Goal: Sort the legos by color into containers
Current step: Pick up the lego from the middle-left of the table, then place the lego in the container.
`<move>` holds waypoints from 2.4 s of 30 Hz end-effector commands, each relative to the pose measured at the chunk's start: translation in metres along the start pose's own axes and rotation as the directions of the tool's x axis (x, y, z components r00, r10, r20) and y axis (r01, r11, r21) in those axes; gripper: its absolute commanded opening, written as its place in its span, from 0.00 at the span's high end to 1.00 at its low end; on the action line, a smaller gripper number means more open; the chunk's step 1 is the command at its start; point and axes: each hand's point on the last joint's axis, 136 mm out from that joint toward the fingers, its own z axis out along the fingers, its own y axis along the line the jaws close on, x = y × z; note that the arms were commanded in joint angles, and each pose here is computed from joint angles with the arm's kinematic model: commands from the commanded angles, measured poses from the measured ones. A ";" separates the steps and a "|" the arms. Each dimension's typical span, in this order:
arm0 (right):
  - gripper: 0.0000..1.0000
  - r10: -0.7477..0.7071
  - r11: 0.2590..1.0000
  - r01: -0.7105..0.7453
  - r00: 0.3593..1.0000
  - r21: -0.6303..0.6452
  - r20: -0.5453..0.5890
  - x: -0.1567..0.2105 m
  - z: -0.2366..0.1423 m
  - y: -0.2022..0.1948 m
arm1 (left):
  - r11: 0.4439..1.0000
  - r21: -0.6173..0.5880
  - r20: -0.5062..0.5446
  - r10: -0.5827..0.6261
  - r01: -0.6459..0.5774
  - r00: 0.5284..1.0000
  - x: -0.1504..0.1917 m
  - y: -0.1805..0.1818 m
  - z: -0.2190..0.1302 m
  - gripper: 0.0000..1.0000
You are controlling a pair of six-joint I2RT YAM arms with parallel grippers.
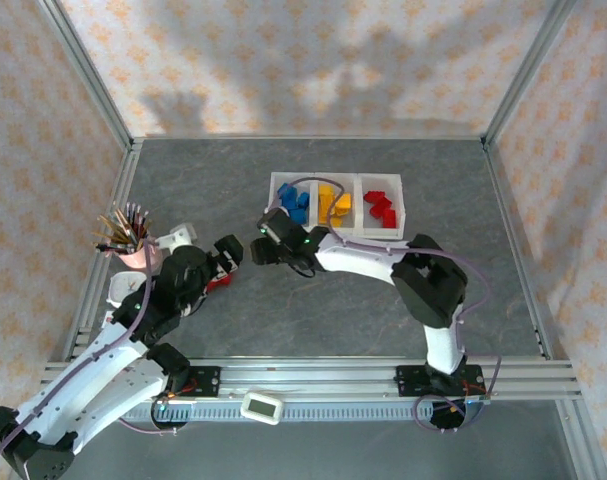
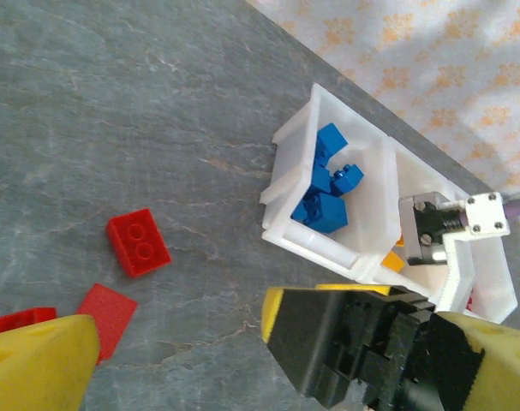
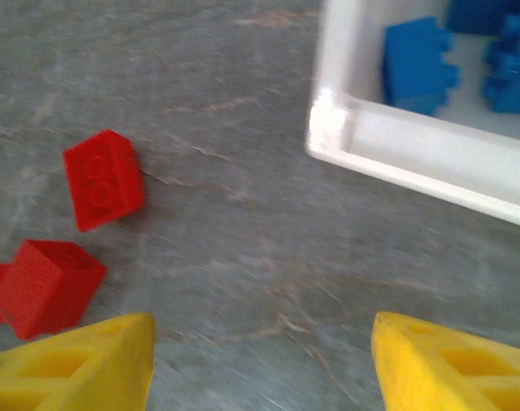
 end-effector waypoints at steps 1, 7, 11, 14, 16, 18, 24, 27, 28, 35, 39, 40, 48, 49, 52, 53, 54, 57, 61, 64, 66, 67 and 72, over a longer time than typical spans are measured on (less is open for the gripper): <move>0.30 -0.012 0.999 0.013 1.000 -0.053 0.022 -0.011 0.012 0.025 | 0.996 -0.084 0.035 -0.018 0.021 0.999 -0.004 0.023 -0.007 0.01; 0.27 -0.078 0.995 0.078 0.997 -0.063 0.001 -0.013 0.045 0.040 | 0.989 -0.136 0.085 -0.046 0.058 0.995 -0.013 0.039 -0.021 0.01; 0.25 -0.105 0.992 0.105 0.994 -0.076 0.002 -0.017 0.063 0.048 | 0.988 -0.131 0.124 -0.070 0.086 0.990 -0.018 0.045 -0.028 0.01; 0.23 -0.132 0.989 0.130 0.991 -0.073 -0.014 -0.016 0.078 0.053 | 0.985 -0.138 0.143 -0.081 0.101 0.986 -0.020 0.049 -0.032 0.01; 0.23 -0.151 0.986 0.149 0.988 -0.072 -0.021 -0.016 0.086 0.055 | 0.982 -0.152 0.159 -0.088 0.113 0.983 -0.022 0.054 -0.034 0.01; 0.22 -0.168 0.984 0.166 0.986 -0.068 -0.024 -0.016 0.092 0.058 | 0.979 -0.163 0.173 -0.090 0.119 0.981 -0.023 0.058 -0.036 0.01; 0.22 -0.197 0.979 0.193 0.979 -0.058 -0.058 -0.007 0.105 0.061 | 0.978 -0.160 0.195 -0.101 0.133 0.976 -0.025 0.061 -0.039 0.01; 0.22 -0.217 0.976 0.215 0.973 -0.024 -0.076 -0.002 0.111 0.058 | 0.977 -0.163 0.201 -0.103 0.137 0.974 -0.026 0.062 -0.039 0.01; 0.23 -0.221 0.975 0.221 0.972 -0.014 -0.082 -0.001 0.112 0.056 | 0.977 -0.166 0.201 -0.101 0.135 0.974 -0.026 0.062 -0.039 0.01; 0.35 -0.230 0.970 0.237 0.967 0.058 -0.108 0.003 0.106 0.040 | 0.979 -0.155 0.194 -0.104 0.135 0.975 -0.025 0.059 -0.036 0.01; 0.44 -0.262 0.963 0.267 0.959 0.029 -0.105 0.004 0.100 0.044 | 0.980 -0.146 0.187 -0.105 0.134 0.977 -0.023 0.057 -0.033 0.01; 0.46 -0.268 0.961 0.273 0.957 0.033 -0.109 0.004 0.100 0.043 | 0.981 -0.141 0.184 -0.108 0.135 0.977 -0.023 0.056 -0.032 0.01; 0.67 -0.304 0.952 0.306 0.948 0.016 -0.096 -0.003 0.093 0.049 | 0.984 -0.124 0.170 -0.106 0.128 0.980 -0.023 0.049 -0.030 0.01; 0.69 -0.307 0.951 0.309 0.948 0.014 -0.089 -0.006 0.090 0.050 | 0.985 -0.122 0.165 -0.104 0.124 0.981 -0.023 0.048 -0.030 0.01; 0.71 -0.305 0.952 0.306 0.951 0.012 -0.056 -0.017 0.073 0.053 | 0.986 -0.107 0.159 -0.107 0.124 0.982 -0.023 0.045 -0.031 0.01; 0.71 -0.301 0.953 0.301 0.953 0.009 -0.044 -0.021 0.066 0.054 | 0.987 -0.103 0.156 -0.107 0.124 0.982 -0.023 0.043 -0.031 0.01; 0.71 -0.289 0.957 0.289 0.957 0.010 -0.028 -0.026 0.057 0.052 | 0.988 -0.098 0.157 -0.106 0.123 0.982 -0.024 0.042 -0.031 0.01; 0.71 -0.237 0.972 0.237 0.972 0.003 0.007 -0.036 0.032 0.042 | 0.991 -0.077 0.146 -0.099 0.111 0.984 -0.025 0.035 -0.031 0.01; 0.71 -0.145 0.989 0.145 0.988 -0.001 0.047 -0.037 -0.005 0.014 | 0.995 -0.017 0.114 -0.091 0.094 0.989 -0.023 0.019 -0.026 0.01; 0.71 -0.063 0.998 0.062 0.994 0.011 0.090 -0.039 -0.036 -0.015 | 0.997 0.029 0.080 -0.076 0.073 0.994 -0.019 0.005 -0.018 0.01; 0.71 -0.009 0.999 0.004 0.993 0.035 0.118 -0.041 -0.056 -0.039 | 0.997 0.046 0.055 -0.060 0.058 0.997 -0.016 -0.003 -0.012 0.01; 0.71 0.015 0.999 -0.022 0.991 0.049 0.136 -0.042 -0.068 -0.051 | 0.997 0.056 0.042 -0.054 0.052 0.998 -0.014 -0.007 -0.008 0.01; 0.70 0.130 0.975 -0.163 0.970 0.153 0.204 -0.047 -0.110 -0.124 | 0.991 0.132 -0.027 -0.002 0.006 1.000 -0.003 -0.034 0.010 0.01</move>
